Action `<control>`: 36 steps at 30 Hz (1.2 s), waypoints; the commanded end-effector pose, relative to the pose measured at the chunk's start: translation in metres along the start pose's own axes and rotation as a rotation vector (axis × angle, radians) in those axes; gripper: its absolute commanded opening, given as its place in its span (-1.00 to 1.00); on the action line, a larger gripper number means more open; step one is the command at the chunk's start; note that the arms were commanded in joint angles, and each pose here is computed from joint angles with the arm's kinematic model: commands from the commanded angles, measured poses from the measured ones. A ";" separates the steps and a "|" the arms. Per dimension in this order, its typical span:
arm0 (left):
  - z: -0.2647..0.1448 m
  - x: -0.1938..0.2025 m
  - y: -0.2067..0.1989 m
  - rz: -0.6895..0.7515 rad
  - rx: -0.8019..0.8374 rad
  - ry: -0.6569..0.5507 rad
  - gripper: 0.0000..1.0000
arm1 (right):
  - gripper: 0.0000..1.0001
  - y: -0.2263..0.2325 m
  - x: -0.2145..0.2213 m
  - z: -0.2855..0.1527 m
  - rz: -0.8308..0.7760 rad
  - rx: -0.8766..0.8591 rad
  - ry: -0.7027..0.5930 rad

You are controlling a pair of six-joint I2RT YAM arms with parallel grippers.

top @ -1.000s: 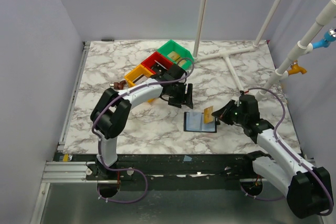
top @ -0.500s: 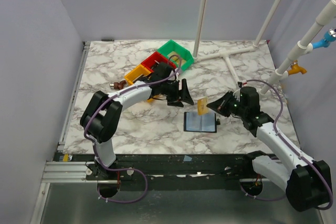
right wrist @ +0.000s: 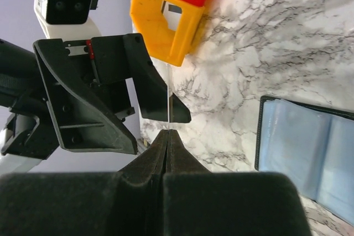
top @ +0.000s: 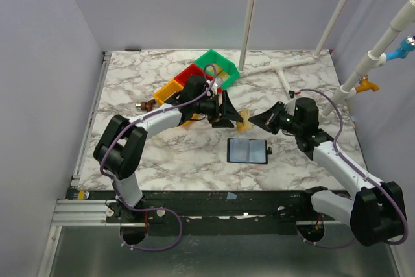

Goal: Take the credit cards out of the card holder
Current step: Remove the credit card from the card holder, then place the credit card in the storage box.

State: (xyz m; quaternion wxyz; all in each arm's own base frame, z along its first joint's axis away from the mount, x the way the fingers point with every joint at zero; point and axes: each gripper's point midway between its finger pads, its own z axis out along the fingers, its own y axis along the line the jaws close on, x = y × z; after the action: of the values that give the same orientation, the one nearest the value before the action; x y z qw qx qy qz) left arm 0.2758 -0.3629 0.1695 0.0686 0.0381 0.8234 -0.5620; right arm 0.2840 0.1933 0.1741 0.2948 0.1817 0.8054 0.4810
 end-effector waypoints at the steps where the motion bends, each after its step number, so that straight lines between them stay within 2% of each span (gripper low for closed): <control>1: -0.009 -0.002 -0.030 0.015 0.102 0.000 0.35 | -0.99 0.031 -0.009 0.000 -0.008 -0.109 0.005; 9: -0.010 -0.003 -0.043 -0.008 0.160 0.002 0.22 | -0.99 0.042 -0.012 0.001 -0.005 -0.145 0.016; 12: -0.010 -0.004 -0.046 -0.009 0.172 0.000 0.09 | -0.99 0.044 -0.012 0.002 -0.003 -0.153 0.020; 15: -0.010 -0.003 -0.046 -0.020 0.184 0.003 -0.29 | -0.99 0.044 -0.011 0.002 -0.003 -0.153 0.024; 19: -0.010 -0.004 -0.047 -0.027 0.195 0.003 -0.94 | -0.99 0.042 -0.010 0.002 -0.005 -0.153 0.028; 20: -0.010 -0.004 -0.047 -0.028 0.198 0.002 -1.00 | -0.99 0.042 -0.010 0.002 -0.005 -0.152 0.029; 24: -0.010 -0.004 -0.047 -0.030 0.200 0.000 -1.00 | -0.99 0.040 -0.010 0.002 -0.007 -0.144 0.025; 25: -0.010 -0.003 -0.047 -0.028 0.201 0.000 -1.00 | -0.92 0.039 -0.011 0.002 -0.009 -0.139 0.020; 27: -0.011 -0.003 -0.047 -0.028 0.197 -0.001 -1.00 | -0.33 0.035 -0.013 0.002 -0.016 -0.112 0.006; 28: -0.011 -0.003 -0.047 -0.026 0.194 -0.002 -1.00 | 0.10 0.034 -0.015 0.001 -0.023 -0.097 -0.007; 30: -0.013 -0.004 -0.047 -0.017 0.183 -0.010 -1.00 | 0.67 0.029 -0.018 -0.001 -0.035 -0.058 -0.030; 32: -0.013 -0.004 -0.046 -0.011 0.168 -0.017 -1.00 | 0.91 0.023 -0.023 -0.002 -0.057 -0.004 -0.050; 34: -0.015 -0.006 -0.045 -0.005 0.152 -0.031 -1.00 | 1.00 0.014 -0.025 -0.004 -0.064 0.055 -0.063; 36: -0.018 -0.009 -0.042 -0.002 0.123 -0.054 -1.00 | 1.00 0.010 -0.028 -0.006 -0.075 0.084 -0.076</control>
State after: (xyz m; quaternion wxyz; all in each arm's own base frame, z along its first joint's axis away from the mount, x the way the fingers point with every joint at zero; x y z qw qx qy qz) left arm 0.2733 -0.3706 0.2037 0.0485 0.0207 0.7796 -0.6241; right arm 0.2969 0.1953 0.1974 0.3118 0.1702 0.8015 0.4811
